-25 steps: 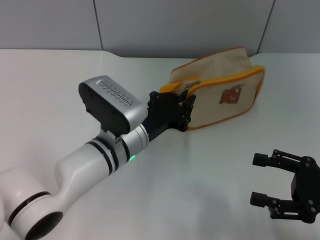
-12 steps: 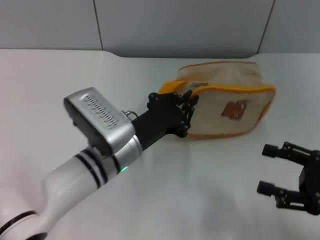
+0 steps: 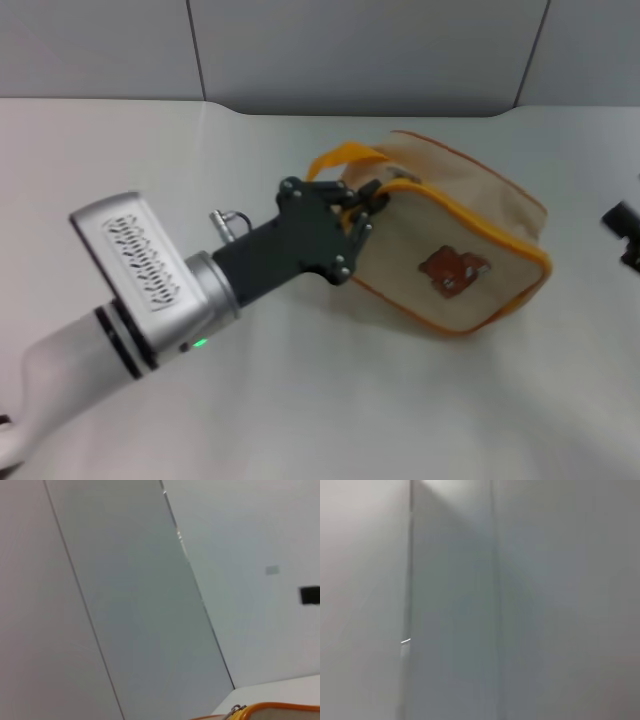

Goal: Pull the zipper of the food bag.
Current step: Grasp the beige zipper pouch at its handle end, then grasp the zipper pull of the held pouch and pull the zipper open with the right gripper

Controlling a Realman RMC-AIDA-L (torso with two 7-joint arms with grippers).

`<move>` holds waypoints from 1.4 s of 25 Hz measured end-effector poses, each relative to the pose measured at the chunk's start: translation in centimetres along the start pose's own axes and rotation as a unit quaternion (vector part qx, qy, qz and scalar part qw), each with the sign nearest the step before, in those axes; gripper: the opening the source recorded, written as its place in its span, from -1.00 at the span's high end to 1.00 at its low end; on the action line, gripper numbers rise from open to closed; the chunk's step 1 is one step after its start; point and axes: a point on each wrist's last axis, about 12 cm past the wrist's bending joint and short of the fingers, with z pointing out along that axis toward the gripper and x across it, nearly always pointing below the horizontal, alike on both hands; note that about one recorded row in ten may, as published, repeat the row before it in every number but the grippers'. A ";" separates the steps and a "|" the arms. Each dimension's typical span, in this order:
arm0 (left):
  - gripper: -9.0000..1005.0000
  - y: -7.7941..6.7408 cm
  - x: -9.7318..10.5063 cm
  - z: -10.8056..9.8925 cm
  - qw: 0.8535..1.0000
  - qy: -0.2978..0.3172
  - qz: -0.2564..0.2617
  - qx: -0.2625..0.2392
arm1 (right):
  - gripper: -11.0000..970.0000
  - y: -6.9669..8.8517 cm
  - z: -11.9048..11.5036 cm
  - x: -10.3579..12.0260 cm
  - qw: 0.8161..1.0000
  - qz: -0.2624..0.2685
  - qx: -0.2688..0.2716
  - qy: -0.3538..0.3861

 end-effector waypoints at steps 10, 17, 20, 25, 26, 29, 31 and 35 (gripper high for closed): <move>0.87 2.8 -0.6 -2.4 0.997 -0.042 0.070 0.003 | -0.72 2.0 3.8 2.7 0.976 -0.204 0.078 -0.024; 0.87 2.7 -0.8 -2.4 0.994 -0.050 0.100 0.007 | -0.71 5.0 9.1 5.1 0.943 -0.331 0.035 0.010; 0.87 2.7 -0.8 -2.4 0.994 -0.049 0.100 0.007 | -0.72 5.5 10.1 5.7 0.935 -0.354 0.016 0.026; 0.88 2.7 -0.8 -2.3 0.994 -0.047 0.100 0.007 | -0.72 5.9 11.1 6.2 0.925 -0.377 -0.001 0.042; 0.88 2.6 -0.8 -2.3 0.994 -0.047 0.100 0.007 | -0.72 5.9 11.2 6.2 0.925 -0.378 -0.006 0.042; 0.87 2.6 -0.8 -2.3 0.994 -0.048 0.099 0.006 | -0.72 6.1 11.5 6.3 0.925 -0.378 -0.015 0.042; 0.87 2.6 -0.8 -2.2 0.994 -0.048 0.099 0.007 | -0.72 6.1 11.7 6.3 0.925 -0.377 -0.016 0.043; 0.88 2.6 -0.8 -1.9 0.994 -0.048 0.099 0.008 | -0.71 6.3 11.9 6.3 0.927 -0.372 -0.015 0.039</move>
